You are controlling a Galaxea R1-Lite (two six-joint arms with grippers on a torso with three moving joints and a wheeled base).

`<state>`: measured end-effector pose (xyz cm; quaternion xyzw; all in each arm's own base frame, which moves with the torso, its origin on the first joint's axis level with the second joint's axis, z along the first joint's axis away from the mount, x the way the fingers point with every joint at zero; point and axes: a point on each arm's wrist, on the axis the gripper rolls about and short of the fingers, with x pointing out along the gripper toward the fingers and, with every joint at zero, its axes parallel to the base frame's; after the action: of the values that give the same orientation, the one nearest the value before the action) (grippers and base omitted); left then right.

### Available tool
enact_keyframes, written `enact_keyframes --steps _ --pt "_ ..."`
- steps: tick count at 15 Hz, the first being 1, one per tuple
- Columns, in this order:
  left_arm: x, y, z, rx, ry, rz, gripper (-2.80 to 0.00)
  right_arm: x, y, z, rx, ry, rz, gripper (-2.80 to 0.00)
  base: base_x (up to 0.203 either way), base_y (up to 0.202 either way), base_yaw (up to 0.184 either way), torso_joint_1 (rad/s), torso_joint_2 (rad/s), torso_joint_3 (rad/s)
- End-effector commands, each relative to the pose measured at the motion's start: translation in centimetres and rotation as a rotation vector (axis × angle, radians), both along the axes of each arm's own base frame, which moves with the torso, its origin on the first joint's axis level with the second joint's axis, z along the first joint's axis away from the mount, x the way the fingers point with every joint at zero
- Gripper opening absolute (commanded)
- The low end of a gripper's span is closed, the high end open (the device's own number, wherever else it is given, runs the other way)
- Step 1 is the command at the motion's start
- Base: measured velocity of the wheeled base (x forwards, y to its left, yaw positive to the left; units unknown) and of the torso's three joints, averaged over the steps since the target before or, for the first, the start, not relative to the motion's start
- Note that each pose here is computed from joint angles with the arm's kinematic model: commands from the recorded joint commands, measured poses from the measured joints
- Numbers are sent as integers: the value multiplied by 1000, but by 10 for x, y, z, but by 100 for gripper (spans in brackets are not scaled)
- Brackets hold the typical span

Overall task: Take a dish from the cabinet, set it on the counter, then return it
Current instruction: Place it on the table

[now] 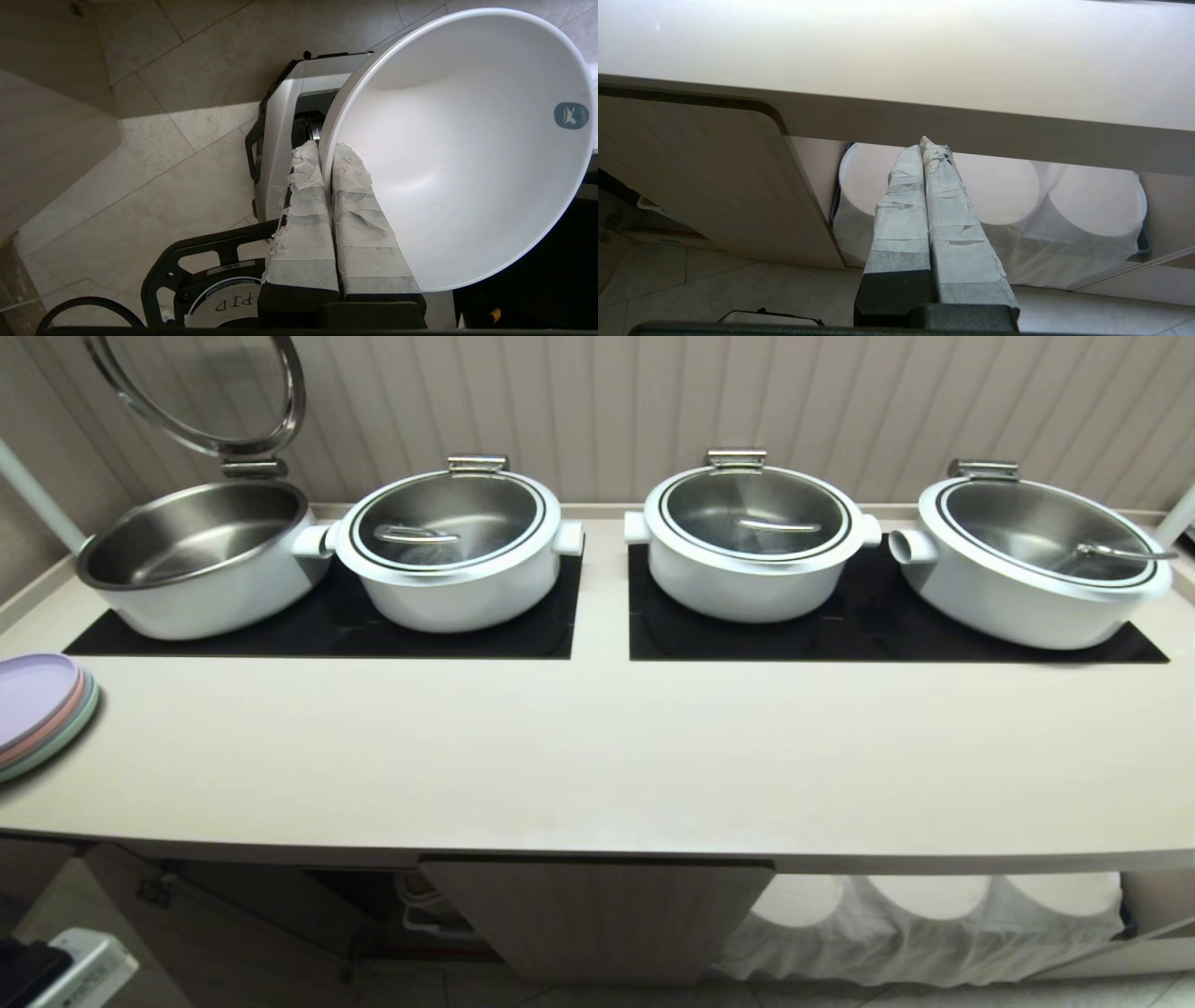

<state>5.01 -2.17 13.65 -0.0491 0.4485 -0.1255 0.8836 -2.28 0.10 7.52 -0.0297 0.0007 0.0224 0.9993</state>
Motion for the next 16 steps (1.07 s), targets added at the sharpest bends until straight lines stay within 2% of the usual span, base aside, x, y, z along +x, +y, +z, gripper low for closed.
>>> enact_keyframes --steps 1,12,16 --pt "0 0 0 -1 2 0 -280 0 0 0 0 0 2 -280 0 -198 3 -3 2 2" --pt "-1 0 0 3 -3 -6 -280 0 0 0 0 0 1 -280 0 -196 1 4 2 3" --pt "0 -2 2 2 -11 -32 -280 0 0 0 0 0 1 -280 0 -195 0 2 2 1"
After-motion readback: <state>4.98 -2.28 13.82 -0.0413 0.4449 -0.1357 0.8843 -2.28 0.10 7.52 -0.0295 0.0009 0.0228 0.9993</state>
